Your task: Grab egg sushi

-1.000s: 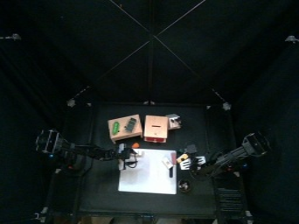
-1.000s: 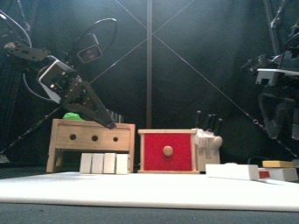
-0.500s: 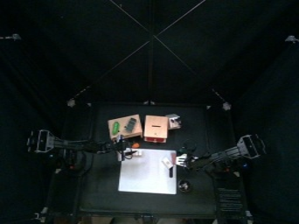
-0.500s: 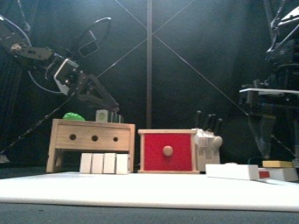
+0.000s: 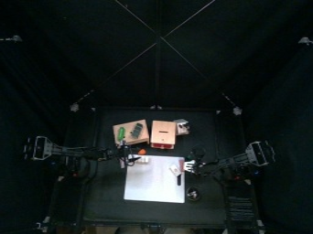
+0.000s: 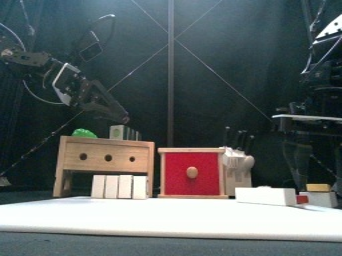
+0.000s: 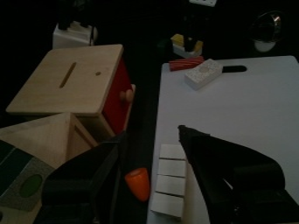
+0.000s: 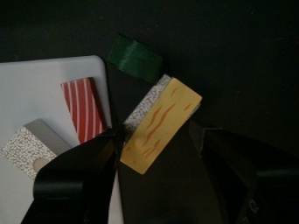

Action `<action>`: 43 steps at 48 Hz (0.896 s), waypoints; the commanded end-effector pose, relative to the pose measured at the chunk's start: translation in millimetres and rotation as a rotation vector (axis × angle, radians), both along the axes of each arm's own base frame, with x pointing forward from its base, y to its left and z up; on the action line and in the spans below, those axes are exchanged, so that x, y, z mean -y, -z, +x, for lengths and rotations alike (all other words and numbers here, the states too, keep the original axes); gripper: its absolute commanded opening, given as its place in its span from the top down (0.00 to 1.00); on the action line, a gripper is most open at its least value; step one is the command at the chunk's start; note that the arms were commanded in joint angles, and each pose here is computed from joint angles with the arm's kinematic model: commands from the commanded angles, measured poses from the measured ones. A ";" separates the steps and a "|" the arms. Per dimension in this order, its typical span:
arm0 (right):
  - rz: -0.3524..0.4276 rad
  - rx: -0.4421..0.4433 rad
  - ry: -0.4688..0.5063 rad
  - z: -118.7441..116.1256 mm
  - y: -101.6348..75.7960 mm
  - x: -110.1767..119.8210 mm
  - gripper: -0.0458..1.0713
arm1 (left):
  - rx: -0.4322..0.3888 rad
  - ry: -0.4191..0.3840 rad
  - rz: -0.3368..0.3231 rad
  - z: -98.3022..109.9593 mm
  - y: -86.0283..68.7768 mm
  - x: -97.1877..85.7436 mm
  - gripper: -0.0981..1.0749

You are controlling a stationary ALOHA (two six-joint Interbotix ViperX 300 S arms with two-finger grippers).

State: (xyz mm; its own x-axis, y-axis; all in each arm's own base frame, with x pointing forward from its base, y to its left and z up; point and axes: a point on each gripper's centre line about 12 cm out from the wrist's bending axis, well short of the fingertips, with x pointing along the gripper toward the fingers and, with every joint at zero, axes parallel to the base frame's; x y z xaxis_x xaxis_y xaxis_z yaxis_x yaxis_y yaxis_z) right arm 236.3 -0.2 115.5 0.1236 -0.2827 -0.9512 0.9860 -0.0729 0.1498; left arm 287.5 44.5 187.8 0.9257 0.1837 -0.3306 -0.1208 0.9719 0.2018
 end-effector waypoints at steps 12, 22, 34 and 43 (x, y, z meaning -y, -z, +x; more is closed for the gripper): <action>0.010 0.012 0.006 -2.4 -5.3 -1.5 0.52 | 0.018 0.001 0.002 2.6 -4.1 0.4 0.17; -0.027 0.033 -0.014 -16.5 -37.7 -9.5 0.57 | 0.018 0.008 0.003 2.9 -4.1 2.2 0.17; -0.060 0.069 -0.059 -22.2 -55.1 -12.9 0.58 | 0.020 0.008 0.004 3.0 -4.3 2.2 0.17; -0.191 0.196 -0.224 -2.5 -76.0 -12.6 0.58 | 0.051 0.007 0.010 5.7 -10.2 1.9 0.17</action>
State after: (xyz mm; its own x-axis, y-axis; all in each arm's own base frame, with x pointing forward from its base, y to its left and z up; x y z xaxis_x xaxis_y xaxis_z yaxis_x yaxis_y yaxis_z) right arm 224.3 10.8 174.6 0.2857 -0.3869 -0.8768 0.9583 0.1210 0.2589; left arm 287.7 42.0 188.0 0.9287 0.1763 -0.3263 -0.1135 0.9727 0.2025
